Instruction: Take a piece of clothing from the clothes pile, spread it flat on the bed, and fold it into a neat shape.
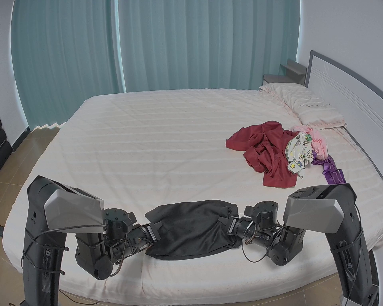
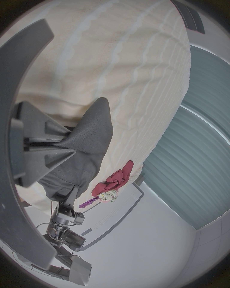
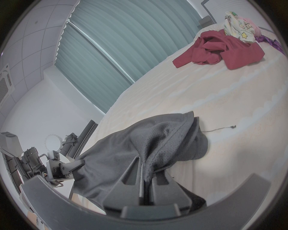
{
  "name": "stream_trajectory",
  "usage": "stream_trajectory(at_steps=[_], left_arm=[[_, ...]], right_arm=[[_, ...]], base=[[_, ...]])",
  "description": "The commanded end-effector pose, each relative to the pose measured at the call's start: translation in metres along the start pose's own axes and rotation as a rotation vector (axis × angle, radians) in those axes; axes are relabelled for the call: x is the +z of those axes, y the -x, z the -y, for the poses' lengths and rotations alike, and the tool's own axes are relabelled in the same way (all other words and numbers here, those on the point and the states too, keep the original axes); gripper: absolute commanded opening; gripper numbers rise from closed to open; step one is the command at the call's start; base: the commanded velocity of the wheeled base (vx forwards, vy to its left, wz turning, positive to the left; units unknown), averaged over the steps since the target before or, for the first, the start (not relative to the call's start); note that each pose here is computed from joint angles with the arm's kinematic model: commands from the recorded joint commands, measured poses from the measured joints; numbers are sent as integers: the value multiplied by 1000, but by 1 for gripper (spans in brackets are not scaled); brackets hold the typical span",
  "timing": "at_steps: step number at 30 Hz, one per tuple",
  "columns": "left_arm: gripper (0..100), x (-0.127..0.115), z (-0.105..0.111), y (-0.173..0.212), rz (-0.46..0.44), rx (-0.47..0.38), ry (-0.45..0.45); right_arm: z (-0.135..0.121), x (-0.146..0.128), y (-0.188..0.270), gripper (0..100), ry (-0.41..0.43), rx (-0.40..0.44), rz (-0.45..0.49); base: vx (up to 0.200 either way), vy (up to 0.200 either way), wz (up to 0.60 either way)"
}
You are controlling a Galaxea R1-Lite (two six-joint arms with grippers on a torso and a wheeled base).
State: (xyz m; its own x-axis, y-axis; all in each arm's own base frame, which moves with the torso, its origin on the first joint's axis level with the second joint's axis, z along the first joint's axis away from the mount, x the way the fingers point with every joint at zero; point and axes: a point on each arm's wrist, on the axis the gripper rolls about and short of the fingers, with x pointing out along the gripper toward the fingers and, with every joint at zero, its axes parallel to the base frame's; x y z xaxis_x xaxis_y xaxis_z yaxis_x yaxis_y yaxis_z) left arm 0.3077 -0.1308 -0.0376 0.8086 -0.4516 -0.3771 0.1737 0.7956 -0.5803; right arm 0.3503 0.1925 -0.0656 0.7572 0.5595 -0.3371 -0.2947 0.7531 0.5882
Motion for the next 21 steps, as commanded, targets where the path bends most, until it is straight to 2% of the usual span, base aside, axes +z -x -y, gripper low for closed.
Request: stream_trajectory(at_steps=[1, 21], left_arm=[[0, 4, 8, 6, 11, -19, 0], [0, 1, 22, 19, -8, -44, -14]], right_arm=[[0, 5, 5, 0, -5, -6, 7], [-6, 8, 24, 0, -3, 22, 41]], base=[[0, -200, 0], [0, -200, 0]])
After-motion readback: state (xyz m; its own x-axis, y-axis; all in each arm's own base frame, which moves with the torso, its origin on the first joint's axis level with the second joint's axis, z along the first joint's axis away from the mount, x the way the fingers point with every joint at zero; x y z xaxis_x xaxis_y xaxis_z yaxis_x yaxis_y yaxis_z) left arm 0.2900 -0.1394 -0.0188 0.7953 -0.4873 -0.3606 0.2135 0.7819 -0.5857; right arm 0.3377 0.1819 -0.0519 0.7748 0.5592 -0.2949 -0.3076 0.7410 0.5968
